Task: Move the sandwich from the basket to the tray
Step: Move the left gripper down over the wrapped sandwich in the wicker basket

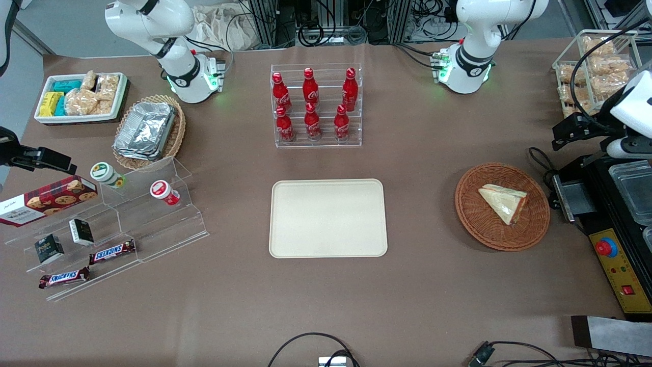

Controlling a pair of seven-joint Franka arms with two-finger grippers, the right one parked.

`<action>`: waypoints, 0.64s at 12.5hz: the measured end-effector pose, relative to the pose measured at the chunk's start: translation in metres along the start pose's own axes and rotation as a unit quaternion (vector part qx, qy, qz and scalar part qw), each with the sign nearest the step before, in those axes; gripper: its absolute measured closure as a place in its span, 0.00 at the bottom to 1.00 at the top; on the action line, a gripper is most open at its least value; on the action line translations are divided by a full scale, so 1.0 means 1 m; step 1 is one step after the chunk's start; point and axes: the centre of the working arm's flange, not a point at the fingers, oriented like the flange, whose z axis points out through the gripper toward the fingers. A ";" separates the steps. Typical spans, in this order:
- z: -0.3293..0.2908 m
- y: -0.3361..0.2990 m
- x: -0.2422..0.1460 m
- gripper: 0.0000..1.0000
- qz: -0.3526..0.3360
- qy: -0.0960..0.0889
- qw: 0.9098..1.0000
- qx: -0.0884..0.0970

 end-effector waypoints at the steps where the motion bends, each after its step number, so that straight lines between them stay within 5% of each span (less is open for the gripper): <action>1: 0.000 0.000 0.000 0.00 0.000 -0.001 1.000 0.000; 5: 0.016 -0.004 0.003 0.00 -0.018 -0.024 1.000 -0.001; 8: 0.050 -0.025 0.009 0.00 -0.038 -0.060 0.997 -0.002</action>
